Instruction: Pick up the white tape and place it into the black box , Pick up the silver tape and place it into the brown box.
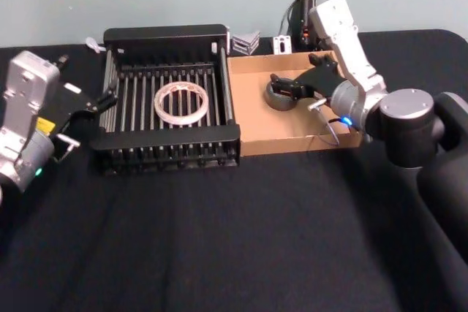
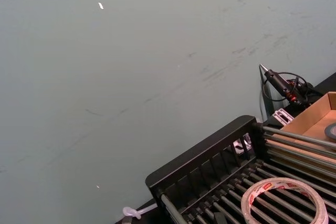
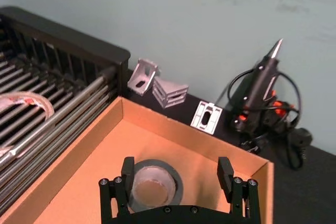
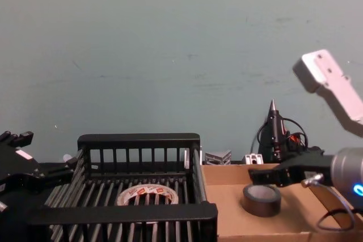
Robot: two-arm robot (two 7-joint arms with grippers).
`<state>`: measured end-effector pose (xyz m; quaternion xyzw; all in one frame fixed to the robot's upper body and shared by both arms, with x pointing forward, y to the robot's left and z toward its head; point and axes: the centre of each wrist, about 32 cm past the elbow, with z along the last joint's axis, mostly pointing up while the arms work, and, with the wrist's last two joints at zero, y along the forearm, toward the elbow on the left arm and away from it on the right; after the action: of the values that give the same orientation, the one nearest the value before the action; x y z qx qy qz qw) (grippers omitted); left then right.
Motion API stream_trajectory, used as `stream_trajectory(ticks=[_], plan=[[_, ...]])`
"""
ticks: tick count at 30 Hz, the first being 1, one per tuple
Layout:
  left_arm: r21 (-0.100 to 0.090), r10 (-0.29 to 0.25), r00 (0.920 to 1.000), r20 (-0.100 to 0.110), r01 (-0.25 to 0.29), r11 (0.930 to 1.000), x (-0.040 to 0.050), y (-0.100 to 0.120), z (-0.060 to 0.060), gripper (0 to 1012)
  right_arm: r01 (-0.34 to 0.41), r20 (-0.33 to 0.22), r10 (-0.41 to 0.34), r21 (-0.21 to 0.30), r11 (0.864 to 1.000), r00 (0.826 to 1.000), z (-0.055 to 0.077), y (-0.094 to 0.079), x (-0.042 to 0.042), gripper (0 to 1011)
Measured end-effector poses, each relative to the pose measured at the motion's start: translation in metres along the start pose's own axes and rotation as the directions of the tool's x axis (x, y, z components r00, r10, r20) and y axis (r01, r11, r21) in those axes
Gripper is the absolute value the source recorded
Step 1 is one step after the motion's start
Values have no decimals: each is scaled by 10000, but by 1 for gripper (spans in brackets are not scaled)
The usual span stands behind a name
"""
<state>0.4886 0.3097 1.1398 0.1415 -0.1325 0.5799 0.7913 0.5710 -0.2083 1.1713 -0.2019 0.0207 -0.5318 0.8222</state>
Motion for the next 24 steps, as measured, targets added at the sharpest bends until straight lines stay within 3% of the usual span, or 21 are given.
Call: stream_trajectory(ticks=[10,16,17,24], plan=[[1,0,10000,0,0,10000,0,0,0,1001,419,-184,-399,1226,9916,9990,-28,-285,38,1000],[1,0,10000,-1,0,10000,0,0,0,1001,953,-281,-912,2399,9661,9954,-204,-542,38,1000],[1,1,10000,-1,-1,10000,0,0,0,1001,953,-281,-912,2399,9661,9954,-204,-542,38,1000],[1,-1,10000,-1,1,10000,0,0,0,1001,1138,-129,-1167,3517,9292,9931,-522,-746,-8,1000]])
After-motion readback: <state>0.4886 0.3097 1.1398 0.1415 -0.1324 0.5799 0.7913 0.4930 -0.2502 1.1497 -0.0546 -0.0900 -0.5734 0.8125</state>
